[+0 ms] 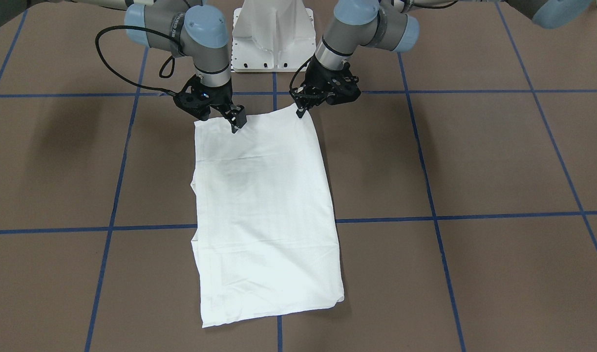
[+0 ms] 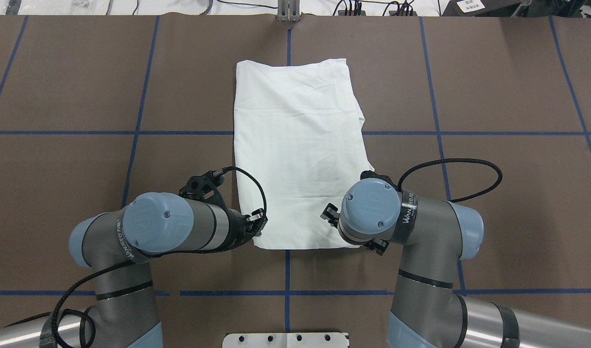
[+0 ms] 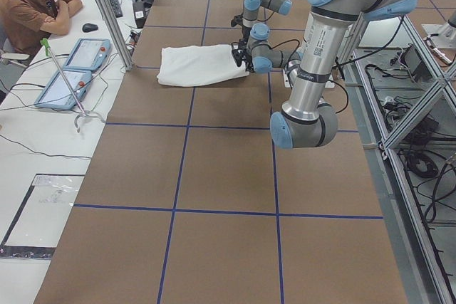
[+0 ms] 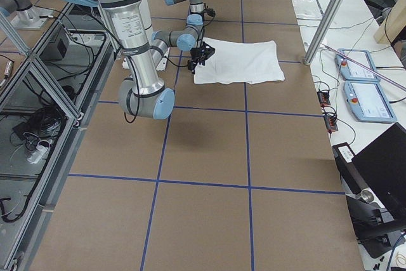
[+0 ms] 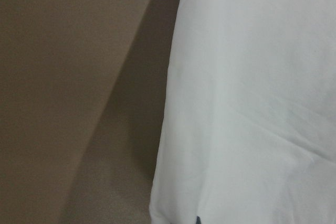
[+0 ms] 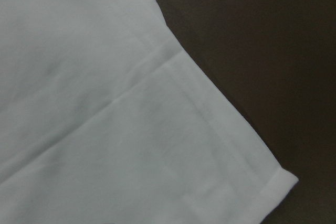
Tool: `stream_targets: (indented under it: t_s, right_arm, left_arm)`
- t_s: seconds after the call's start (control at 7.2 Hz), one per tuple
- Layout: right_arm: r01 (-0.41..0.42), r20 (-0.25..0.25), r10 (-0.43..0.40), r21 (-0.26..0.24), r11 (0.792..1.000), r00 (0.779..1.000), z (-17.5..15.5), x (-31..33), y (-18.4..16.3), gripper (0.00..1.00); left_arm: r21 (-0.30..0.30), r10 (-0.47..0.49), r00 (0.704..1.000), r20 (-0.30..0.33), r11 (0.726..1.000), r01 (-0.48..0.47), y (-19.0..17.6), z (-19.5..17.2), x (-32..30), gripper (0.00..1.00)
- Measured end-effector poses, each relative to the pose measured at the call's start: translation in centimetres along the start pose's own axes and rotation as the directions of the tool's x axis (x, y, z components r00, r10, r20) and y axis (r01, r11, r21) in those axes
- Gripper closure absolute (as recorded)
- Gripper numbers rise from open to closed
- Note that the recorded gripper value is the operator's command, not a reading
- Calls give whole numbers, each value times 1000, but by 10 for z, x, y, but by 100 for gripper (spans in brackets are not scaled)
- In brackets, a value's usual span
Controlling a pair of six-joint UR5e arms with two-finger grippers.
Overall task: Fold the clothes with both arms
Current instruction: 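Move the right gripper to the shirt's corner nearest the robot, then grasp the shirt's two near corners with the left and right grippers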
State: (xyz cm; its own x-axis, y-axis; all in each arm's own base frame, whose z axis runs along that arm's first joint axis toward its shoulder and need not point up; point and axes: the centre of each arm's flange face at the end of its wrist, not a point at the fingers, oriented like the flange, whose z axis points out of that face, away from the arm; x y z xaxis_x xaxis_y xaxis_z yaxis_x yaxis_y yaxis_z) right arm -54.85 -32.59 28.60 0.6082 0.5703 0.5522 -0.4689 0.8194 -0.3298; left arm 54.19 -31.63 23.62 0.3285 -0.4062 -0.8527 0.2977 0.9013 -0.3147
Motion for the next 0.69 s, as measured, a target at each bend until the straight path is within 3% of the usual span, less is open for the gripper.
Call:
stream_targets:
  t_s: [0.69]
  right_arm:
    - [5,-20,-5,10,1000,1000,12,3,4,1]
  left_arm:
    - [0,1,1000,-4,1000,-1,1,-1,2,100]
